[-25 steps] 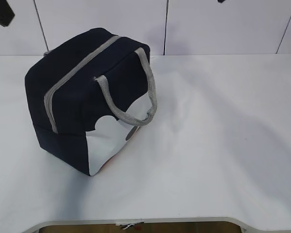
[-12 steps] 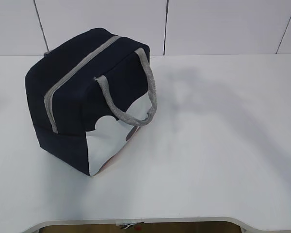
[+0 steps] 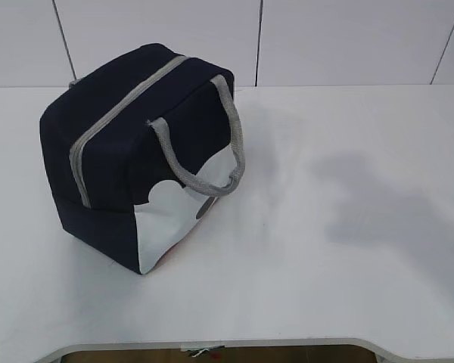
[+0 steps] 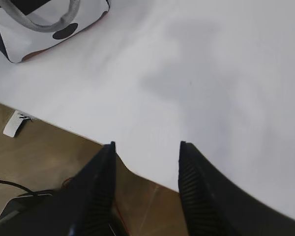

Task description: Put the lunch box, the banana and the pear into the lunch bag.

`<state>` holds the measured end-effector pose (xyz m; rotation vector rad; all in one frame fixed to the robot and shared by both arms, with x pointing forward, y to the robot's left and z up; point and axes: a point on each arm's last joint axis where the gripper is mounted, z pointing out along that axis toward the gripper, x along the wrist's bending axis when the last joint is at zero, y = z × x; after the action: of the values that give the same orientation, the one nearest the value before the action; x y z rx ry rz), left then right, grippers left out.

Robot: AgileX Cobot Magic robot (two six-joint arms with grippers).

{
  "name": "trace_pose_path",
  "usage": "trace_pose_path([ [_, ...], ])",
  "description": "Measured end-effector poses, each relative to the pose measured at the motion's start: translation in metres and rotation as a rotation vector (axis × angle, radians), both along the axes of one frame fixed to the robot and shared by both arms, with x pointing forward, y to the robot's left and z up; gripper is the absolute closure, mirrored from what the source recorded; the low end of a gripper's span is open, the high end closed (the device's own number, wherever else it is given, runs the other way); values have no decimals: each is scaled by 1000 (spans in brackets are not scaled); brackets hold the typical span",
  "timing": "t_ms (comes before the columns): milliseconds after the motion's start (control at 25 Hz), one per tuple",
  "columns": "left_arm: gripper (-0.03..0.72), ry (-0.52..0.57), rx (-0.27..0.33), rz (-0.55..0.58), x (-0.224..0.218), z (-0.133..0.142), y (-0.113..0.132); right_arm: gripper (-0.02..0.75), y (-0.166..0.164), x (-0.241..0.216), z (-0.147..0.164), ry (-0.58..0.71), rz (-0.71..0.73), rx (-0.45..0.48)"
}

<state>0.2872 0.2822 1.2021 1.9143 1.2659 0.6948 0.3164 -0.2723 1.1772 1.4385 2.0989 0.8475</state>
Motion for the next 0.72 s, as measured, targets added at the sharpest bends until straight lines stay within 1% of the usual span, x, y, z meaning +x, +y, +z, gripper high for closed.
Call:
trace_pose_path([
  [160,405,-48,5,-13,-26,-16,7,391,-10,-32,-11,-64,0,20],
  [280,432,-73,8,-18,-43,-33,12,391,-16,-50,-25,-95,-1,28],
  [480,449,-116,-6,-24,-68,-62,18,391,-25,-79,-53,-148,-1,44],
  [720,452,-135,-11,-24,-82,-98,22,391,-32,-104,-89,-214,-1,65],
])
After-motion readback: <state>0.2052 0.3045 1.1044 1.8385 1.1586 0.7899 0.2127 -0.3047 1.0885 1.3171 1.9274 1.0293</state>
